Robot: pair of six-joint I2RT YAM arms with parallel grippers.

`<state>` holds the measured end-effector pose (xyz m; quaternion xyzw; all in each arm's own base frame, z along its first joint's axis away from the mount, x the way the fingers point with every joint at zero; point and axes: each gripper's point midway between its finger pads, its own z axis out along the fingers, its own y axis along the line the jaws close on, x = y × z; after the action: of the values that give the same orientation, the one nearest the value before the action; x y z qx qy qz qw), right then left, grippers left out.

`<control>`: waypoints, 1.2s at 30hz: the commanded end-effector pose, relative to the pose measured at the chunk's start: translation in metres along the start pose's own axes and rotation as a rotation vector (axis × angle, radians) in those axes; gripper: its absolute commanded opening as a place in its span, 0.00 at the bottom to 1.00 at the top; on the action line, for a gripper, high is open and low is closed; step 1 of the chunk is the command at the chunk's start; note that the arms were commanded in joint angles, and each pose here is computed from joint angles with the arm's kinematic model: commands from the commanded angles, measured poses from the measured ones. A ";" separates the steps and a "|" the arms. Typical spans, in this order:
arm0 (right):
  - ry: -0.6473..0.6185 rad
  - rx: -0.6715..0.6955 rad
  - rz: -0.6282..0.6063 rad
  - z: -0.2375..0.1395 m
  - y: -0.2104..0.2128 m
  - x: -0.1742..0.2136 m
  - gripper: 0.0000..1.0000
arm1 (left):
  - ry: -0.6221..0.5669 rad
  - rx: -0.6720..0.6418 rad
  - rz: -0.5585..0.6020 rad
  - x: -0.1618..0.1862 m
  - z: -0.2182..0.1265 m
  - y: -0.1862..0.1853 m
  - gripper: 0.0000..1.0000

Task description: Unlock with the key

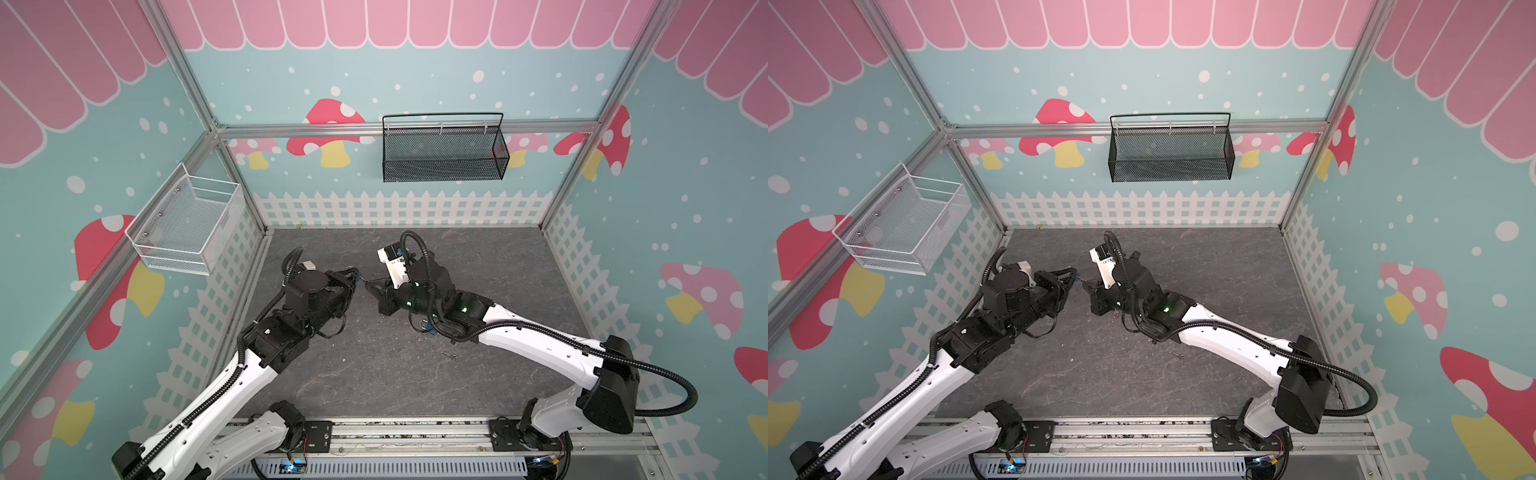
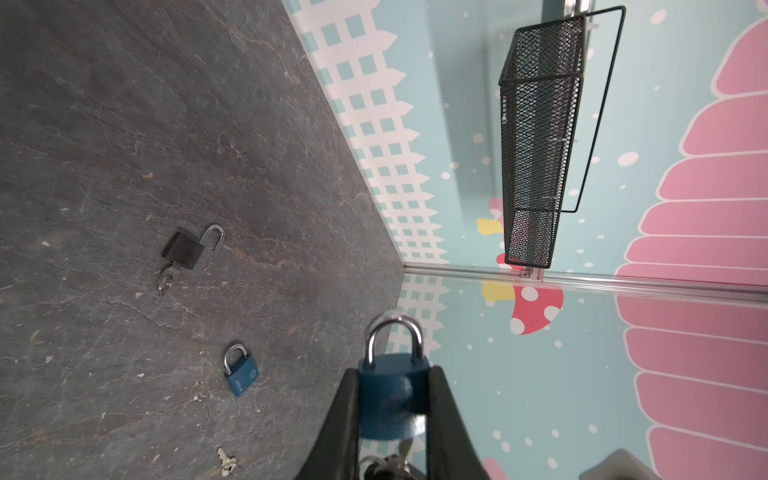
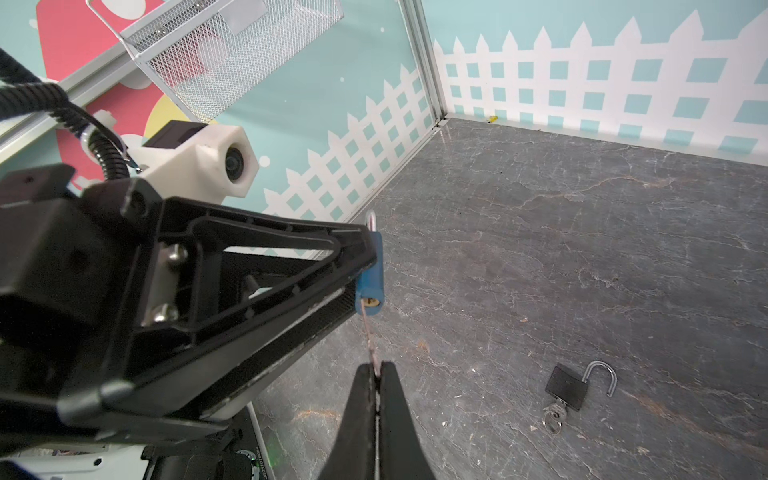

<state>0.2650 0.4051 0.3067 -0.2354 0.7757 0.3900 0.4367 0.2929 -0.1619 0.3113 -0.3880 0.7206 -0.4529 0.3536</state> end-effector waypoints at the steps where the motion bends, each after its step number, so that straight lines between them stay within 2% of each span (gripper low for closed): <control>1: -0.007 -0.003 -0.002 0.005 0.001 -0.005 0.00 | 0.006 0.020 0.013 0.000 -0.007 -0.005 0.00; 36: 0.038 -0.017 0.025 0.012 -0.010 0.003 0.00 | -0.003 0.058 0.034 -0.002 -0.010 -0.017 0.00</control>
<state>0.2690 0.4092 0.3027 -0.2456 0.7770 0.4029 0.4166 0.2933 -0.1587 0.3137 -0.3823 0.7210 -0.4467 0.3667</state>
